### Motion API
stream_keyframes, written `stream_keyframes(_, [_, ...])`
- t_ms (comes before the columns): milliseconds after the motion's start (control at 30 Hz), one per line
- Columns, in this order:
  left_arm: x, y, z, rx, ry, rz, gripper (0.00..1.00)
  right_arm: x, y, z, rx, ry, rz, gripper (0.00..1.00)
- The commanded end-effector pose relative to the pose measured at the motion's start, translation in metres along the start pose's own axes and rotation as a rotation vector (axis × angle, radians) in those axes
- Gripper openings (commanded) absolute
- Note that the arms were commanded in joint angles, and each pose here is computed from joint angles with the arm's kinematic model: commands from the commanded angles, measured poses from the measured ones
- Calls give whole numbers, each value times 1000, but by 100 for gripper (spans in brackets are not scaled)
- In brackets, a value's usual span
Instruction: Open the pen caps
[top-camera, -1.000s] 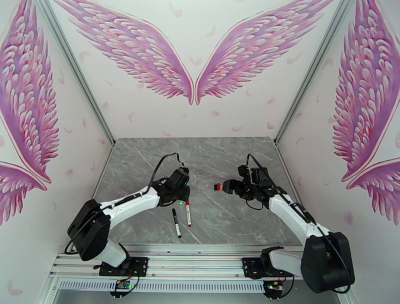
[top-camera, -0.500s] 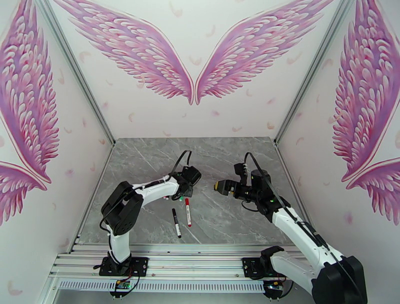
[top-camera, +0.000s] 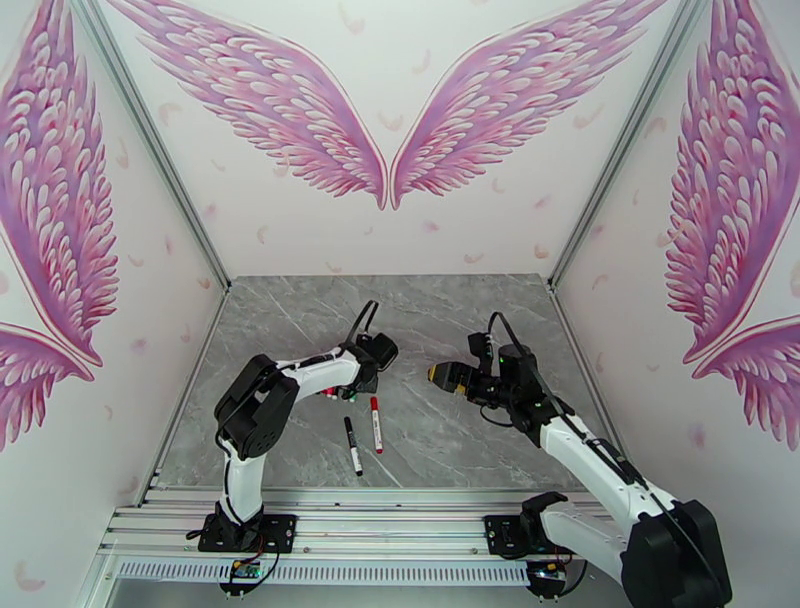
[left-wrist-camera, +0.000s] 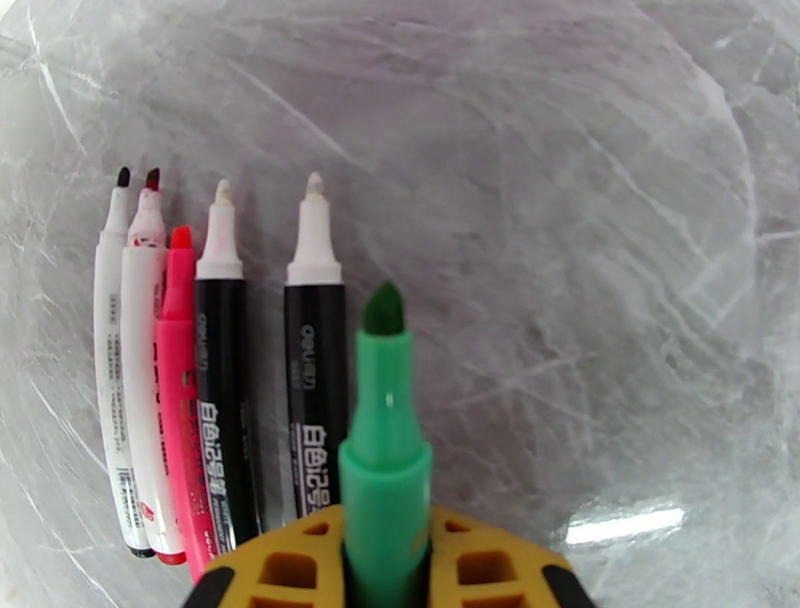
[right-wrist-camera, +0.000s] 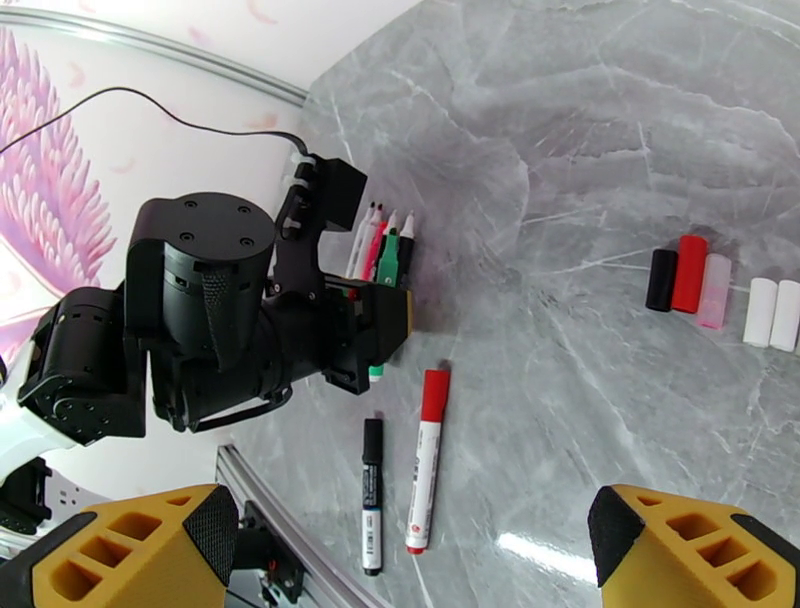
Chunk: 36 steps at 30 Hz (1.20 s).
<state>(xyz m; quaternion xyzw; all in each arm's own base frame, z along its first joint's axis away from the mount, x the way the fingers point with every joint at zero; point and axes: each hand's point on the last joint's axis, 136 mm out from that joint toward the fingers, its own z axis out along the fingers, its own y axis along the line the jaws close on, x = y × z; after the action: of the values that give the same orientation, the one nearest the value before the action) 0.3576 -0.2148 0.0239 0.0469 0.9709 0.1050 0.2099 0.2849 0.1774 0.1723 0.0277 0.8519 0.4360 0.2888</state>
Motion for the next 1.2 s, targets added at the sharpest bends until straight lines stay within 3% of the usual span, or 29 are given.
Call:
stream_keyframes(0, [-7, 2, 4, -30, -14, 0, 17, 4, 2, 1, -16, 12, 11, 99])
stream_keyframes(433, [-11, 11, 5, -56, -15, -2, 34, 6, 0, 4, -9, 27, 24, 99])
stream_keyframes(733, [-18, 17, -23, -16, -43, -23, 34, 12, 1, 9, -22, 69, 26, 99])
stream_keyframes(867, [-8, 19, -39, 53, -36, -64, 34, 18, 4, 12, -6, 89, -19, 99])
stream_keyframes(1167, [60, 28, -62, 187, 59, -189, 36, 35, 21, 24, 12, 156, -131, 99])
